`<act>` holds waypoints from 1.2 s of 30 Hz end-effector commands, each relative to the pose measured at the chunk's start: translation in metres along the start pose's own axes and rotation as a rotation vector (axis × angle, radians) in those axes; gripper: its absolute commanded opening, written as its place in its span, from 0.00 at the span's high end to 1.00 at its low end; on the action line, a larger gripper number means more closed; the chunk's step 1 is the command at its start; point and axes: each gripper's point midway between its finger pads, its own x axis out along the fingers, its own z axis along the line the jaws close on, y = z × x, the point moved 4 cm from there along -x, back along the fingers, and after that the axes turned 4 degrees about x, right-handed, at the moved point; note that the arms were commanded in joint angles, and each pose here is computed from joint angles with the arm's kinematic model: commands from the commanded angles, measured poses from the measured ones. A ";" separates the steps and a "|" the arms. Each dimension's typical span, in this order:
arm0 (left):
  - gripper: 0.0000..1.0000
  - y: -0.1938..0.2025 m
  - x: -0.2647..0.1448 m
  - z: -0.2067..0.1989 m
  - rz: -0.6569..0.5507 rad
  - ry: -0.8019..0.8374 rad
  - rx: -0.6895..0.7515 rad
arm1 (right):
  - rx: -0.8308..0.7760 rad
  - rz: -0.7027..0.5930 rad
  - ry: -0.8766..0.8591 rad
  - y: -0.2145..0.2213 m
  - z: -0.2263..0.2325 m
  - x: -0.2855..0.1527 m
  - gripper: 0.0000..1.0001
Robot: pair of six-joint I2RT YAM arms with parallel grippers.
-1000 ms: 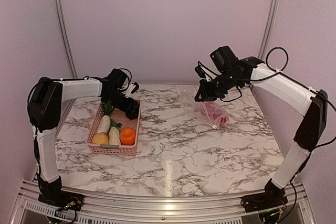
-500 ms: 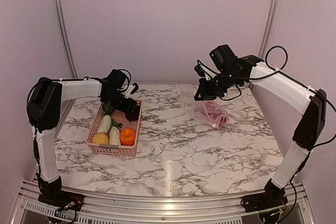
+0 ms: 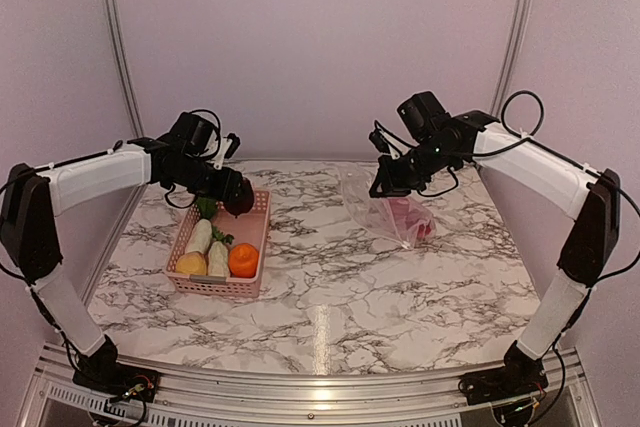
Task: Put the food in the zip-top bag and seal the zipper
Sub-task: Place the fake fruit in the zipper food storage bag.
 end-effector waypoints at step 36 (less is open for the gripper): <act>0.68 -0.138 -0.121 -0.240 -0.725 0.647 -0.038 | -0.013 -0.167 -0.181 -0.046 0.052 -0.061 1.00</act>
